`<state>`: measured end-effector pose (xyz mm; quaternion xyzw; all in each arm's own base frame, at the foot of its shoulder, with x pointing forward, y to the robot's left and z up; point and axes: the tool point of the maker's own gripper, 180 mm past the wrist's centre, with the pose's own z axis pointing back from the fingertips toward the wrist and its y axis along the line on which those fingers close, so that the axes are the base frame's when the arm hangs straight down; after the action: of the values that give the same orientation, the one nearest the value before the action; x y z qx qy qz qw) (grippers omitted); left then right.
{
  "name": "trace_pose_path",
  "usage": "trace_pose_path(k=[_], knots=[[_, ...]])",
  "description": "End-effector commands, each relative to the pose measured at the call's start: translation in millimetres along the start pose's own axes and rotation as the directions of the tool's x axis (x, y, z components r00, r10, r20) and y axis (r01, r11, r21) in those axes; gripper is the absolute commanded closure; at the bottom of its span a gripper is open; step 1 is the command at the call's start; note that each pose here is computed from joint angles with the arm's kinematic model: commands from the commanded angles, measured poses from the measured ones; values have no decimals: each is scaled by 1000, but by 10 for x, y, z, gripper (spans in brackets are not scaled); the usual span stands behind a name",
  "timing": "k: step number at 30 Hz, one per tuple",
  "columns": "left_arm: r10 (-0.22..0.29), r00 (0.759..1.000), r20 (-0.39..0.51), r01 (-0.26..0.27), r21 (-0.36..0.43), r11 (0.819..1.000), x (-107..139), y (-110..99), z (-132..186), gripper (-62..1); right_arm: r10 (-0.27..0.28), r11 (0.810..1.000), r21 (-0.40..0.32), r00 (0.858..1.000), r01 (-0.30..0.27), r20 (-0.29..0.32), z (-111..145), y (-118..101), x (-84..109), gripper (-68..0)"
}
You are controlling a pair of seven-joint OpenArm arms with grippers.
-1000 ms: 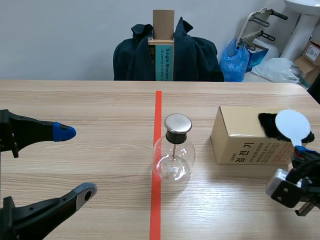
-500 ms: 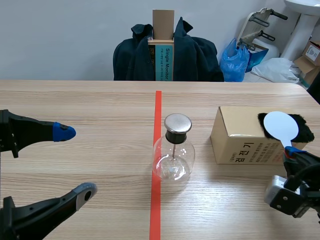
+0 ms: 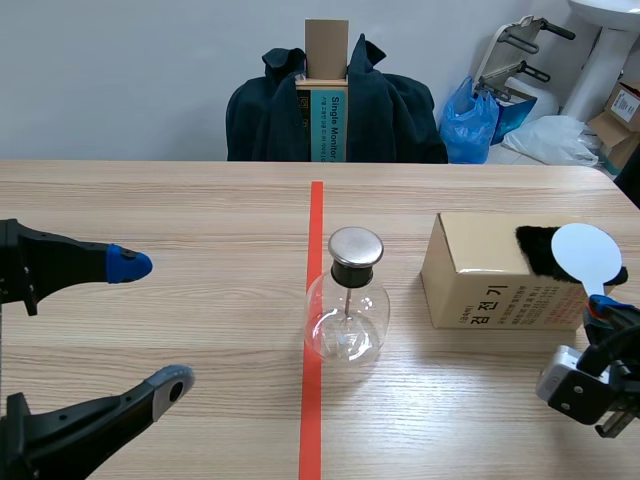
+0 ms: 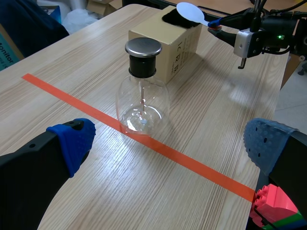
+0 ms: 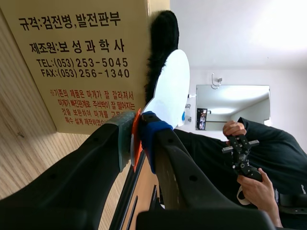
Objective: Do the electroscope experiment.
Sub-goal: 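Rub the plate on the fur, then bring the plate to the electroscope and point at the metal foil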
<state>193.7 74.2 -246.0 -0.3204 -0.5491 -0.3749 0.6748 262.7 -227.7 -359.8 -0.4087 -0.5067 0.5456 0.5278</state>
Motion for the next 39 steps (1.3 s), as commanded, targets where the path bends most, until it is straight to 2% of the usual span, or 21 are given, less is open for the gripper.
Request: trace_pose_path(k=[1, 5, 9, 12, 14, 19, 22, 27, 28, 29, 31, 33, 35, 39], knots=[[2, 999, 32, -2, 1, 1000, 73, 6, -11, -623, 14, 1000, 5, 1000, -14, 28, -2, -22, 16, -8], [2, 999, 32, -2, 1, 1000, 73, 6, -11, -623, 17, 1000, -1, 999, -17, 38, -1, -32, 33, -8], [2, 999, 32, -2, 1, 1000, 73, 6, -11, -623, 23, 998, -58, 999, -22, 31, -18, -166, 25, -8], [2, 999, 32, -2, 1, 1000, 73, 6, -11, -623, 31, 989, -149, 999, -27, 22, -42, -394, 27, -8], [2, 999, 32, -2, 1, 1000, 73, 6, -11, -623, 48, 974, -222, 999, -42, 18, -54, -598, 32, -8], [2, 999, 32, -2, 1, 1000, 73, 6, -11, -623, 102, 927, -364, 995, -90, 14, -59, -1079, 44, -8], [2, 999, 32, -2, 1, 1000, 73, 6, -11, -623, 123, 892, -437, 992, -111, 1, -39, -1381, 33, -8], [4, 1000, 30, -4, 0, 1000, 66, 4, -12, -623, 114, 801, -589, 993, -105, -23, 75, -1991, 31, -8], [4, 1000, 29, -4, 2, 1000, 61, 5, -14, -605, 109, 780, -617, 994, -104, -29, 108, -2109, 30, -8], [0, 1000, 21, 0, 3, 1000, 45, 6, -20, -496, 105, 760, -642, 994, -104, -36, 141, -2219, 29, -8], [-9, 1000, -7, 9, 18, 1000, -16, 54, -45, -236, 102, 723, -682, 994, -106, -46, 204, -2409, 34, -8], [-21, 1000, -18, 22, 42, 999, -60, 144, -89, -26, 103, 694, -712, 994, -106, -47, 259, -2549, 57, -8], [-32, 999, -14, 33, 64, 997, -105, 241, -143, -18, 107, 672, -733, 993, -107, -46, 303, -2648, 80, -8], [-41, 999, -17, 43, 80, 996, -252, 406, -300, -18, 90, 640, -764, 995, -84, -34, 364, -2775, 105, -8]])
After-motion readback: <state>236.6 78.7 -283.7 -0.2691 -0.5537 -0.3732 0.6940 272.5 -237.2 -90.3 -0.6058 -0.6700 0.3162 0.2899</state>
